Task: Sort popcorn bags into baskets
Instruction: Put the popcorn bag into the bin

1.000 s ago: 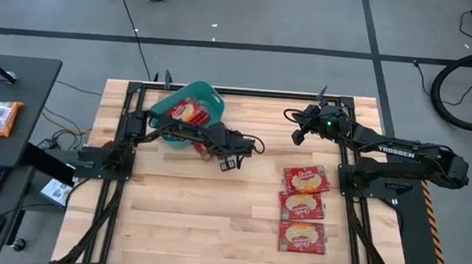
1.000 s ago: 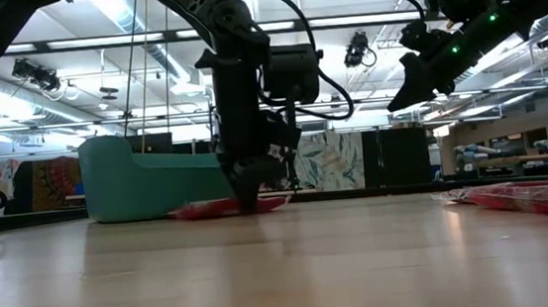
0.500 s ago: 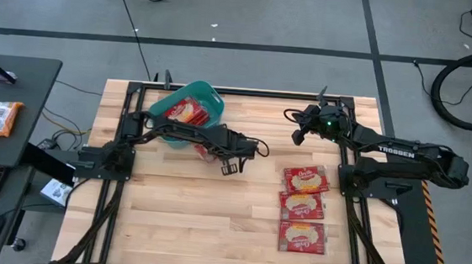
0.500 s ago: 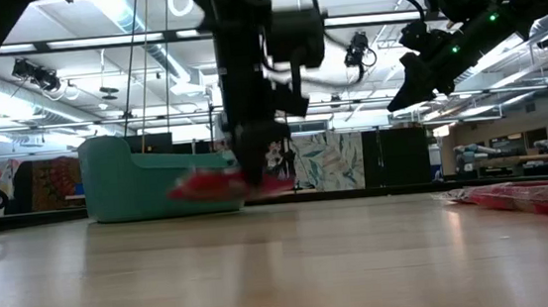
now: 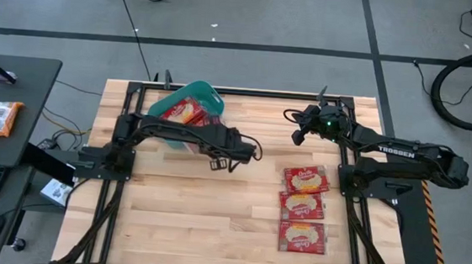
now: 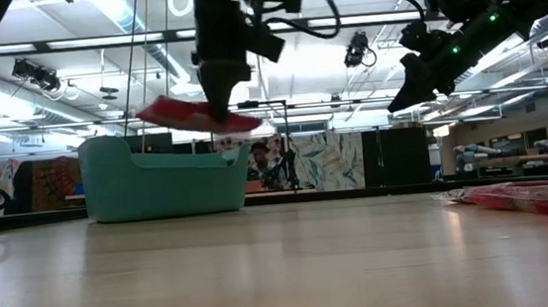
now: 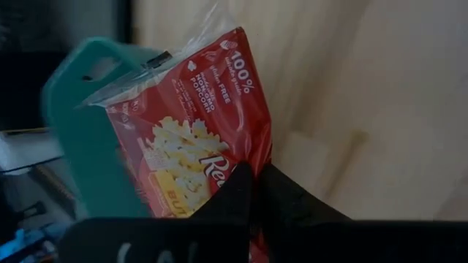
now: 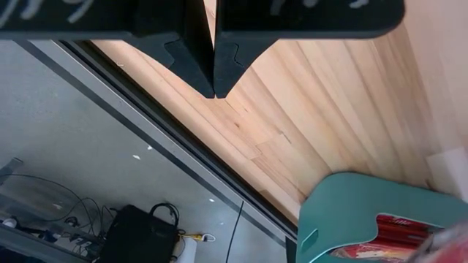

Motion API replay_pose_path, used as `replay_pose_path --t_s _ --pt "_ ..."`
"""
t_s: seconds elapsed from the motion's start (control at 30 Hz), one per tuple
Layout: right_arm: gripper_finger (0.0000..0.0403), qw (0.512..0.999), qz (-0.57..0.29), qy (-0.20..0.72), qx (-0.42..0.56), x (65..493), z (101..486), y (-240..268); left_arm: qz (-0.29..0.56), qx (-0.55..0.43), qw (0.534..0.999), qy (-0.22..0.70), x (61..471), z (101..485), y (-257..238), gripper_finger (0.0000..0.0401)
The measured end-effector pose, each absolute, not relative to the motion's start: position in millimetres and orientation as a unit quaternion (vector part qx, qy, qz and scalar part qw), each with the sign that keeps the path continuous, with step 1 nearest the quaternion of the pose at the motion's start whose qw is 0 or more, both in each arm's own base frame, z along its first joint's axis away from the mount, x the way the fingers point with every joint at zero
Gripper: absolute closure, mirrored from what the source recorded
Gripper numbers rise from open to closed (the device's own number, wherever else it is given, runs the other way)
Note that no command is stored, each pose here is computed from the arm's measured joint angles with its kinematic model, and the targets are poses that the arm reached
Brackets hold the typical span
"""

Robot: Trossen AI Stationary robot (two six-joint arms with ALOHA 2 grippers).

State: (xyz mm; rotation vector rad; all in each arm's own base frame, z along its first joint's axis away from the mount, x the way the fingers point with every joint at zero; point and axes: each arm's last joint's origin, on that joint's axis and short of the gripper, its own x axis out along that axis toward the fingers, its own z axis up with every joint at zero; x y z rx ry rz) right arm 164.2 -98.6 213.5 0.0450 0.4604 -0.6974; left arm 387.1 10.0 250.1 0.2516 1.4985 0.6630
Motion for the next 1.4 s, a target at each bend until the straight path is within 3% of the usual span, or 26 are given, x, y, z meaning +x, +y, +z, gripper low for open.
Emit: replay_pose_path --t_s 0.47,0.83,1.13,1.4 --pt "0.0393 0.924 -0.310 0.221 0.025 166 214 -96 0.335 0.093 0.694 0.631 300 241 54 0.0385" --pt "0.0393 0.927 -0.301 0.221 0.026 168 213 -96 0.312 0.137 0.692 0.636 278 207 97 0.0383" --pt "0.0393 0.926 -0.300 0.226 0.027 169 211 -96 0.340 0.122 0.683 0.634 269 201 115 0.0312" --pt "0.0393 0.926 -0.271 0.260 0.023 167 205 -94 0.334 0.123 0.695 0.625 279 229 104 0.0241"
